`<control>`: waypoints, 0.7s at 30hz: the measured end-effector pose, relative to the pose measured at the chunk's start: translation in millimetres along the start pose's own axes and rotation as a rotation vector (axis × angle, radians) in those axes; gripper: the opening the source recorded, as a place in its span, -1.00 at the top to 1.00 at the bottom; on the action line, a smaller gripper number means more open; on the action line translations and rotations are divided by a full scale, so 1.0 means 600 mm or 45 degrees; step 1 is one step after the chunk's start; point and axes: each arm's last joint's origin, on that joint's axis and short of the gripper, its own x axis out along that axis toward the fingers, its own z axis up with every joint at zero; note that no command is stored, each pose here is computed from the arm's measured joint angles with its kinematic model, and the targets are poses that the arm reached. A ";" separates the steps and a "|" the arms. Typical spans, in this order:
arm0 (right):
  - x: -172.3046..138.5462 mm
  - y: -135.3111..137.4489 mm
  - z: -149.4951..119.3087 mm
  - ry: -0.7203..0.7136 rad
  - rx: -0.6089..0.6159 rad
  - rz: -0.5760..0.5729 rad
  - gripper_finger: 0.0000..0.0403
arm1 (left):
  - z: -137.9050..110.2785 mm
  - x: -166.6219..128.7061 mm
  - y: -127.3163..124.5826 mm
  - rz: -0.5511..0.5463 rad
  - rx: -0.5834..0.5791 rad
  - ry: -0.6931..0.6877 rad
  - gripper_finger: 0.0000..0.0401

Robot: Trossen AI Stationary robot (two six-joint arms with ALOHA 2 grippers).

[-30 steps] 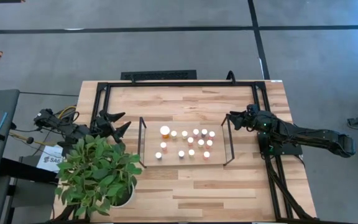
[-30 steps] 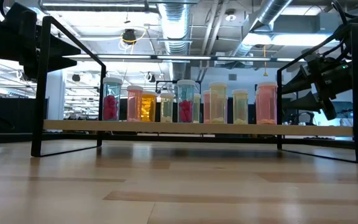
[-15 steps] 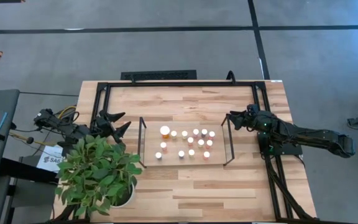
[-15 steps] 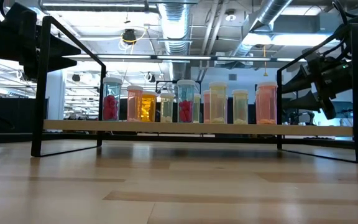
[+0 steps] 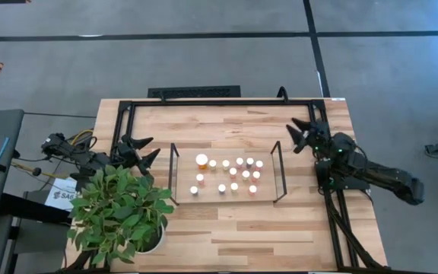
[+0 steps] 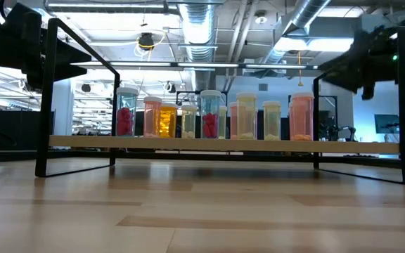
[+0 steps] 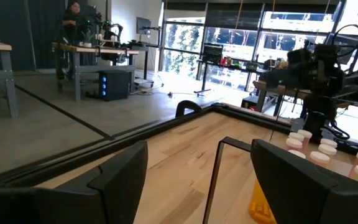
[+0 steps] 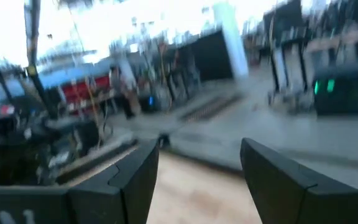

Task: Pick and place medicine bottles onto shelf by color
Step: Return to Home Position

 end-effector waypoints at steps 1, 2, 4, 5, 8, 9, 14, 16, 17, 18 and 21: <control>-0.002 -0.001 0.006 -0.046 -0.020 -0.001 -0.24 | 0.000 0.000 0.000 0.000 0.000 0.000 -0.36; -0.004 -0.001 0.012 -0.090 -0.034 -0.001 -0.24 | 0.000 0.000 0.000 0.000 0.000 0.000 -0.36; -0.009 -0.003 0.018 -0.143 -0.039 -0.007 -0.24 | 0.000 0.000 0.000 0.000 0.000 0.000 -0.36; -0.011 -0.004 0.020 -0.162 -0.035 -0.010 -0.24 | 0.000 0.000 0.000 0.000 0.000 0.000 -0.36; -0.013 -0.005 0.024 -0.198 0.000 -0.017 -0.24 | 0.000 0.000 0.000 0.000 0.000 0.000 -0.36; -0.013 -0.006 0.024 -0.195 0.010 -0.024 -0.24 | 0.000 0.000 0.000 0.000 0.000 0.000 -0.36; -0.013 -0.009 0.022 -0.180 0.065 -0.040 -0.24 | 0.000 0.000 0.000 0.000 0.000 0.000 -0.36; -0.012 -0.009 0.021 -0.173 0.073 -0.041 -0.24 | 0.000 0.000 0.000 0.000 0.001 0.000 -0.36; -0.012 -0.009 0.020 -0.166 0.072 -0.043 -0.24 | 0.000 0.000 0.000 0.000 0.000 0.000 -0.36; -0.012 -0.010 0.019 -0.160 0.071 -0.045 -0.24 | 0.000 0.000 0.000 0.000 0.000 0.000 -0.36; -0.012 -0.010 0.017 -0.141 0.067 -0.052 -0.24 | 0.000 0.000 0.000 0.000 0.000 0.000 -0.36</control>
